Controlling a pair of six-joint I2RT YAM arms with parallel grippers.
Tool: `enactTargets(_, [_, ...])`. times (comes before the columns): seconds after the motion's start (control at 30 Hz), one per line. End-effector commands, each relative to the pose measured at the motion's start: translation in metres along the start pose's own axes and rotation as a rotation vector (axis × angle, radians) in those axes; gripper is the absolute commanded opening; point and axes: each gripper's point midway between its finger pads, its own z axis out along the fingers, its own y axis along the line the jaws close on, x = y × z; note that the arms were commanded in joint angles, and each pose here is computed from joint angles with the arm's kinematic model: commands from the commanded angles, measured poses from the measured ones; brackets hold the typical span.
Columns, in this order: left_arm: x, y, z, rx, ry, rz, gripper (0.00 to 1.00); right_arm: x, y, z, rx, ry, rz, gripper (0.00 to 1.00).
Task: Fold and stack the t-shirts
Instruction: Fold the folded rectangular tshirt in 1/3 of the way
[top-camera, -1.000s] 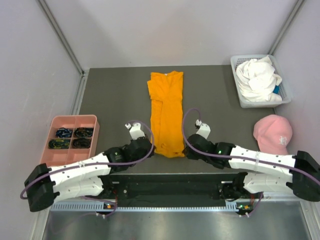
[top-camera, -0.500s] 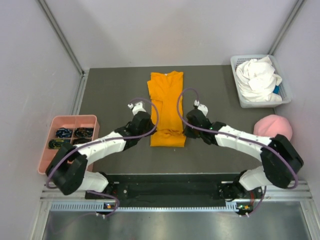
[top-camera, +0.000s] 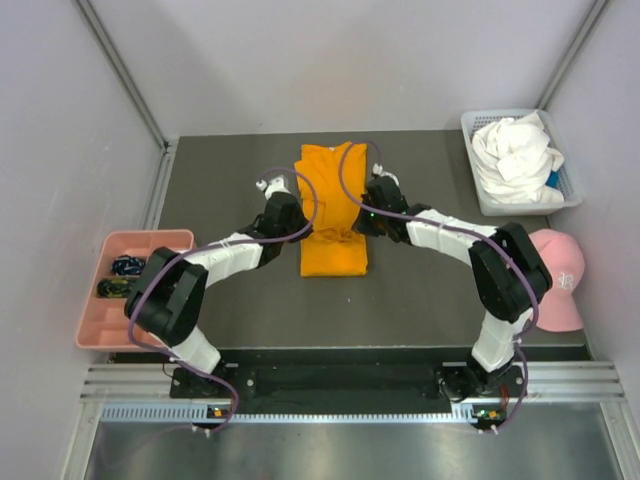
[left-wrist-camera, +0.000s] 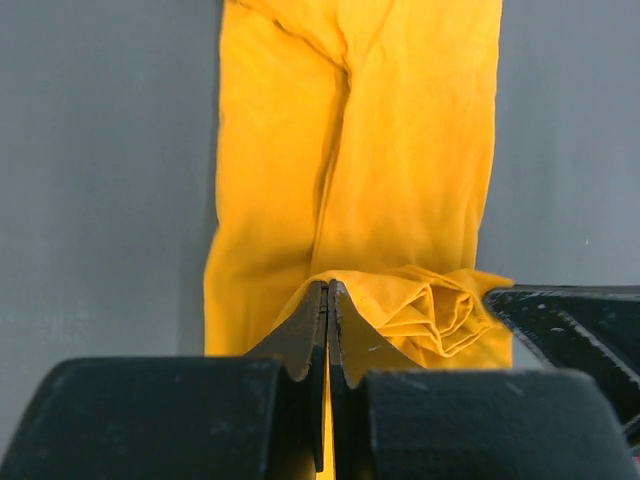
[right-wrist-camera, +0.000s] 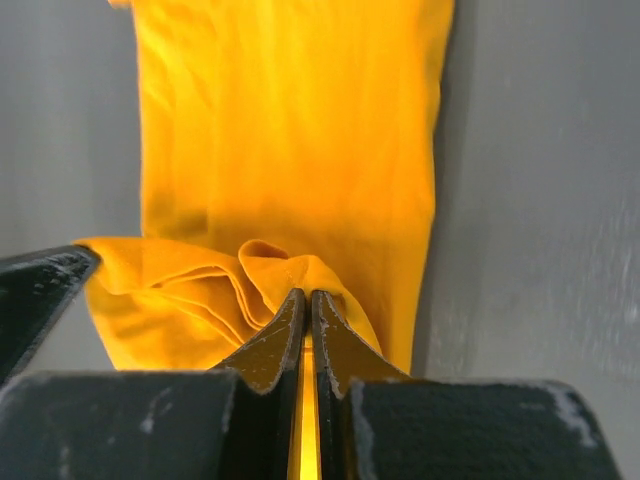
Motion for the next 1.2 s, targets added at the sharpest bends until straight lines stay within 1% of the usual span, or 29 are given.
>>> enactTargets(0.0, [-0.032, -0.020, 0.009, 0.078, -0.069, -0.003, 0.00, -0.052, 0.023, 0.000, -0.073, -0.094, -0.023, 0.00])
enactTargets(0.13, [-0.030, -0.017, 0.022, 0.077, -0.052, 0.003, 0.00, -0.065, 0.023, 0.005, -0.070, -0.110, -0.020, 0.00])
enactTargets(0.23, [-0.029, -0.018, 0.032, 0.083, -0.037, 0.003, 0.00, -0.066, 0.019, 0.012, -0.055, -0.098, -0.019, 0.00])
enactTargets(0.27, [-0.029, -0.018, 0.035, 0.085, -0.030, 0.004, 0.00, -0.061, 0.019, 0.016, -0.067, -0.074, -0.016, 0.00])
enactTargets(0.47, [-0.029, -0.017, 0.054, 0.085, -0.003, -0.006, 0.00, -0.061, 0.008, 0.026, -0.045, -0.068, -0.004, 0.01])
enactTargets(0.53, [-0.033, -0.016, 0.057, 0.082, -0.009, -0.005, 0.01, -0.063, 0.003, 0.027, -0.032, -0.070, 0.001, 0.05])
enactTargets(0.57, [-0.034, -0.014, 0.058, 0.077, -0.012, -0.005, 0.03, -0.064, 0.000, 0.028, -0.022, -0.073, 0.005, 0.16])
enactTargets(0.6, [-0.037, -0.010, 0.059, 0.067, -0.014, -0.009, 0.07, -0.066, -0.002, 0.028, -0.017, -0.077, 0.007, 0.22])
enactTargets(0.63, [-0.039, -0.008, 0.059, 0.062, -0.019, -0.010, 0.09, -0.069, -0.005, 0.028, -0.012, -0.082, 0.013, 0.36])
enactTargets(0.67, [-0.040, -0.003, 0.058, 0.047, -0.017, -0.013, 0.14, -0.074, -0.010, 0.027, 0.012, -0.099, 0.012, 0.44])
enactTargets(0.7, [-0.047, 0.003, 0.057, 0.034, -0.031, -0.022, 0.20, -0.077, -0.014, 0.028, 0.027, -0.106, 0.016, 0.49])
enactTargets(0.73, [-0.049, 0.008, 0.056, 0.023, -0.032, -0.026, 0.34, -0.080, -0.017, 0.025, 0.039, -0.113, 0.016, 0.55])
enactTargets(0.77, [-0.055, 0.016, 0.055, 0.009, -0.042, -0.036, 0.42, -0.083, -0.024, 0.023, 0.060, -0.125, 0.015, 0.58])
enactTargets(0.8, [-0.060, 0.017, 0.051, 0.006, -0.053, -0.042, 0.50, -0.087, -0.026, 0.020, 0.068, -0.137, 0.016, 0.59])
enactTargets(0.83, [-0.063, 0.021, 0.049, 0.000, -0.056, -0.043, 0.62, -0.091, -0.027, 0.015, 0.070, -0.151, 0.012, 0.61])
enactTargets(0.97, [-0.087, 0.028, 0.034, -0.028, -0.115, -0.033, 0.84, -0.097, -0.032, -0.001, 0.077, -0.180, -0.014, 0.62])
enactTargets(1.0, [-0.094, 0.026, 0.027, -0.027, -0.133, -0.025, 0.86, -0.098, -0.031, -0.005, 0.072, -0.184, -0.019, 0.62])
enactTargets(1.03, [-0.099, 0.025, 0.023, -0.030, -0.148, -0.022, 0.89, -0.091, -0.032, -0.006, 0.065, -0.166, -0.025, 0.62])
enactTargets(1.07, [-0.103, 0.024, 0.019, -0.030, -0.158, -0.019, 0.91, -0.095, -0.028, -0.015, 0.045, -0.182, -0.036, 0.62])
enactTargets(1.13, [-0.110, 0.018, 0.007, -0.011, -0.179, -0.007, 0.91, -0.085, -0.029, -0.021, 0.028, -0.167, -0.043, 0.63])
enactTargets(1.17, [-0.112, 0.015, 0.003, 0.000, -0.184, -0.004, 0.91, -0.090, -0.021, -0.032, -0.010, -0.189, -0.058, 0.63])
